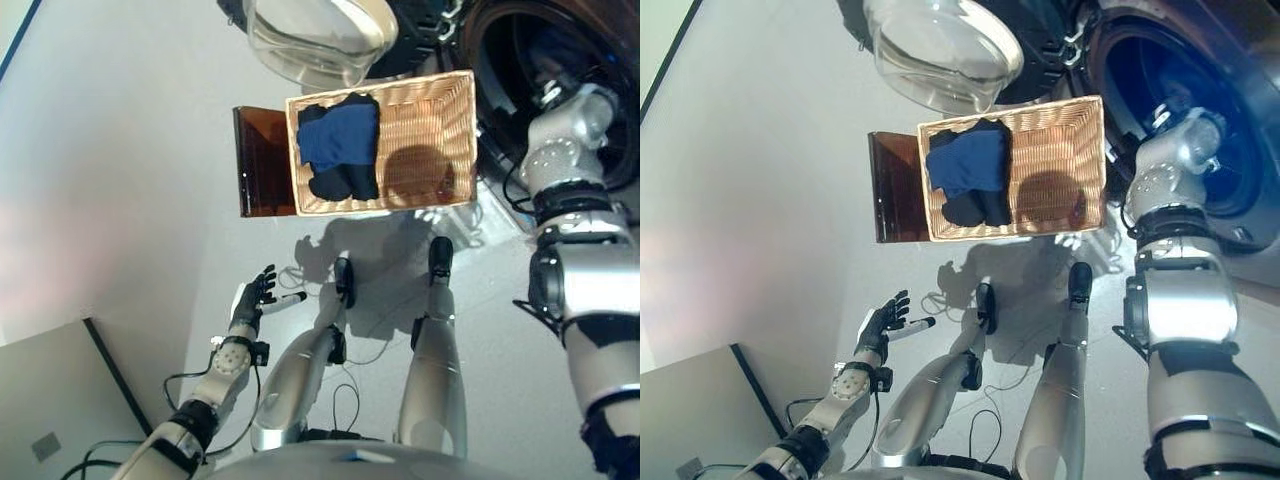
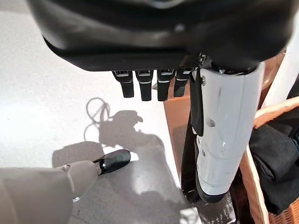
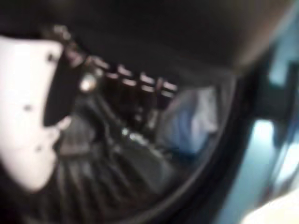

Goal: Pick up the clothes and place them into the washing machine

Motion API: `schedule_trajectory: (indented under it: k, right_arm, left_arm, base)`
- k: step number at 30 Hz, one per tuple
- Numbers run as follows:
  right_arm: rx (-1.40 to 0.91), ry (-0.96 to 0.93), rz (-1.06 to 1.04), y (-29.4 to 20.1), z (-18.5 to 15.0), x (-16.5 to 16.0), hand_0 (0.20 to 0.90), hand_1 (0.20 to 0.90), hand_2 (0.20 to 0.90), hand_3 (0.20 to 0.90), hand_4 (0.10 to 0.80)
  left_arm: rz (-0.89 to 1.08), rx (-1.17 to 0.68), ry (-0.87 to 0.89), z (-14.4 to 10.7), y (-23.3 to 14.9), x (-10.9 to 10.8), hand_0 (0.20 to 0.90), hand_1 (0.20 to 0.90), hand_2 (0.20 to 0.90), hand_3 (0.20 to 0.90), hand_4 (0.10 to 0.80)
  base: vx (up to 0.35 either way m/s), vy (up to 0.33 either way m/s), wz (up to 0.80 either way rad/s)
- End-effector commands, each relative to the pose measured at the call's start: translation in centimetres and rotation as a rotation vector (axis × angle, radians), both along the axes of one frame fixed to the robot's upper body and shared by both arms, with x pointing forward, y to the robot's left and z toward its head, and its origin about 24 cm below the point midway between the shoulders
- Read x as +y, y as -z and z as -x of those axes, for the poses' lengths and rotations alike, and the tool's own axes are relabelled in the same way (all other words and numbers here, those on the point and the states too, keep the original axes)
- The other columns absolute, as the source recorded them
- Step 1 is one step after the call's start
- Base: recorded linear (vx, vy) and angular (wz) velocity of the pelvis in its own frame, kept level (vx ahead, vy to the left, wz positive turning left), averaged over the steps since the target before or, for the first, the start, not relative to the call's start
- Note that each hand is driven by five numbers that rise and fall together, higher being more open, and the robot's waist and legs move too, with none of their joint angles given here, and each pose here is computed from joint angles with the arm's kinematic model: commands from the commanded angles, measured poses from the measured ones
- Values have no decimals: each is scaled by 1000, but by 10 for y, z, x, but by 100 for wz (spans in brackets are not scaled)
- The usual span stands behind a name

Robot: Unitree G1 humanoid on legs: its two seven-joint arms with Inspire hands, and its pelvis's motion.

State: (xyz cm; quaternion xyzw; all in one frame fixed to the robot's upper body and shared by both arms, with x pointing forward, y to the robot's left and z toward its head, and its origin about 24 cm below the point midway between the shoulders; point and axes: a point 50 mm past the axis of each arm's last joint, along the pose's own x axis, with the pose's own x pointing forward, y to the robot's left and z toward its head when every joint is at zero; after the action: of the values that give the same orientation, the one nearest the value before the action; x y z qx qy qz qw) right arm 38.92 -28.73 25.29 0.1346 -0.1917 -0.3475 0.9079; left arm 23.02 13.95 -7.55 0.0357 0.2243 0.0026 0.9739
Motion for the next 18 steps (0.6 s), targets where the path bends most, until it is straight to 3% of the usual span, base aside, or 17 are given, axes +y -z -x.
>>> schedule_trajectory:
  k: [1,12,18]
  right_arm:
    - [-115,-63,344,-42,-1,53,900,900,900,900,800]
    - [-15,-114,502,0,-6,110,900,900,900,900,800]
    - [29,-90,677,8,-5,122,900,900,900,900,800]
  left_arm:
    - [-53,-20,-84,8,3,17,900,900,900,900,800]
    - [-104,-44,-123,9,-1,23,900,900,900,900,800]
    - [-138,-67,-128,10,-3,28,900,900,900,900,800]
  base:
    - [-12,-4,-4]
    - [-2,0,0]
    - [12,-3,3]
